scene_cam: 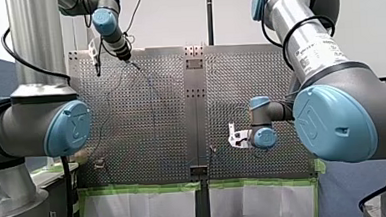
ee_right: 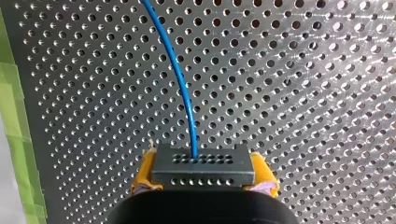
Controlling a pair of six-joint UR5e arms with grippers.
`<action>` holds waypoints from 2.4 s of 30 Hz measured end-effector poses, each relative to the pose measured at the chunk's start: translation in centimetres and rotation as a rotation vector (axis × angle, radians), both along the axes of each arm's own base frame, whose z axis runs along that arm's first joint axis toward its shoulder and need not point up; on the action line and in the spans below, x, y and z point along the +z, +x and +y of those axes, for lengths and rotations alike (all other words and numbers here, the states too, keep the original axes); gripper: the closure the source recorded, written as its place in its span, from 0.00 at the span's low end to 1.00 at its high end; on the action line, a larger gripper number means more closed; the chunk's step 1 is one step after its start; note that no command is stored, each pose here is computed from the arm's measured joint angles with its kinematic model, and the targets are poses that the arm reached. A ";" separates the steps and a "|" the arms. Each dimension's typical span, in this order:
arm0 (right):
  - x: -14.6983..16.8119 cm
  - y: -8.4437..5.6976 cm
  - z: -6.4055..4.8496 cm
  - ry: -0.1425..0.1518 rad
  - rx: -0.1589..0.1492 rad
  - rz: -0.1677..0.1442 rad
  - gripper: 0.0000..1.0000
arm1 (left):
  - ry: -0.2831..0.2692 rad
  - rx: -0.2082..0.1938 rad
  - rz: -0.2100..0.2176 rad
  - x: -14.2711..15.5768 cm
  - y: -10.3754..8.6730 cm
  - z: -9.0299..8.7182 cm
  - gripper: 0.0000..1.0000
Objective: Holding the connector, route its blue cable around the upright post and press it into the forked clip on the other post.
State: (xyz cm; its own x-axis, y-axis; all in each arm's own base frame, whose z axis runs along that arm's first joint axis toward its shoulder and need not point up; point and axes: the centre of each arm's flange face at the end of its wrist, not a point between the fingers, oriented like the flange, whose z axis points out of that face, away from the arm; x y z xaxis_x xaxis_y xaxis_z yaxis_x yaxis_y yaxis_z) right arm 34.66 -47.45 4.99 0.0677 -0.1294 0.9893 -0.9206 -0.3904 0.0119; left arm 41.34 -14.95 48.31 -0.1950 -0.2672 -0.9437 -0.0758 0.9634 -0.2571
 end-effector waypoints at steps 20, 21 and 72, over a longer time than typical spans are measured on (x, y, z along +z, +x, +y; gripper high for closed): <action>0.0 -0.2 -0.2 0.000 -0.005 0.000 1.00 | 0.003 0.017 0.038 0.3 -0.4 0.2 0.18; 0.0 -0.2 -0.1 0.000 -0.004 0.000 1.00 | 0.005 0.020 0.042 0.3 -0.5 0.3 0.18; -0.1 0.2 0.2 0.009 0.008 0.002 1.00 | -0.154 0.095 -0.024 -5.3 4.2 4.5 0.15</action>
